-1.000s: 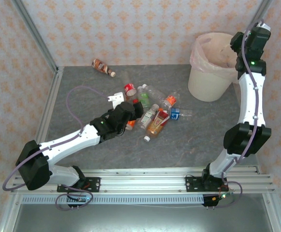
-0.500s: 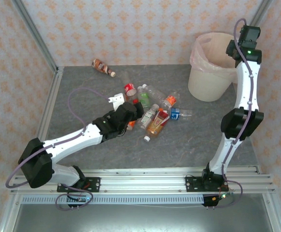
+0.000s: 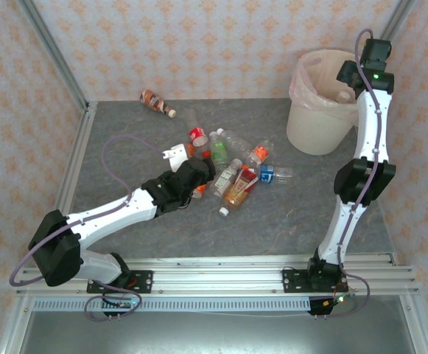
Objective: Put the plastic bottles in the bin
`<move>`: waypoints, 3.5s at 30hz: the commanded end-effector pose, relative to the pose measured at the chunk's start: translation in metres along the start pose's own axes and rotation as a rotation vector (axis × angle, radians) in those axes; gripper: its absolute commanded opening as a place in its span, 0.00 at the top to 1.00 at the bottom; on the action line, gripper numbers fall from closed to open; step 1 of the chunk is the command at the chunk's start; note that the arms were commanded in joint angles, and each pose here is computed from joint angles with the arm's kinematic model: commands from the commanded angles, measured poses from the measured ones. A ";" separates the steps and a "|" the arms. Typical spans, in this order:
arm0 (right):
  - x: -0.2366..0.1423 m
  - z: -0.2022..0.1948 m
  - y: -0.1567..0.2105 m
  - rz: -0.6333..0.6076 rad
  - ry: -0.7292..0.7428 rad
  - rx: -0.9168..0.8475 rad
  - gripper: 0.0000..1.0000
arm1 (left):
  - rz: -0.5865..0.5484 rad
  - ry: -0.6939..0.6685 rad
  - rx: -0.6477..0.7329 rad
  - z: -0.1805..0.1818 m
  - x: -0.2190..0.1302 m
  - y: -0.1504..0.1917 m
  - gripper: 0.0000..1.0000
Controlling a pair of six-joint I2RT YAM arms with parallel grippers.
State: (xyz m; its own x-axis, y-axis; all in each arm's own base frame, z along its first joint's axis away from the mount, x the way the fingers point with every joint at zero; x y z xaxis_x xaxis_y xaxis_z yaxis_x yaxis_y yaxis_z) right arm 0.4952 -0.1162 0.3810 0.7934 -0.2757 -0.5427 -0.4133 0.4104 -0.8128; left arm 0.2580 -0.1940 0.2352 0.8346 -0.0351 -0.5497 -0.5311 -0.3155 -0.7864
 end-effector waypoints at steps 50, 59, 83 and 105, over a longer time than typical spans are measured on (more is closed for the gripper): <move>-0.164 0.056 0.181 0.092 -0.792 -0.507 0.01 | 0.046 -0.033 -0.158 0.017 0.032 -0.001 0.00; -0.130 0.042 0.244 0.324 -0.835 -0.804 0.01 | 0.049 -0.040 -0.140 0.010 0.033 -0.011 0.00; -0.053 0.052 0.328 0.567 -0.712 -1.244 0.01 | 0.054 -0.084 -0.170 0.019 0.034 -0.005 0.00; -0.046 0.052 0.355 0.681 -0.623 -1.367 0.06 | 0.099 -0.081 -0.150 0.014 0.046 0.003 0.00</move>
State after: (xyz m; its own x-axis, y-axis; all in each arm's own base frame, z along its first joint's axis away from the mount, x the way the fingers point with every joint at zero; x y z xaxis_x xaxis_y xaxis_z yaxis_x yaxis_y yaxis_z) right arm 0.3305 0.0803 0.1359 0.2174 0.1762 -0.9600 -0.5810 -0.7670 -0.2723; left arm 0.2868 -0.1843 0.2020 0.7587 -0.0133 -0.6513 -0.5889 -0.4417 -0.6769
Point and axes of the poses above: each hand's point on the last joint's axis, 136 mm out from that joint toward the fingers, its own x axis out along the fingers, its own z axis along the line the jaws close on, y = z × x, the point moved 9 cm from there along -x, back along the fingers, and after that the axes turned 7 degrees about x, right-handed, at the moved point
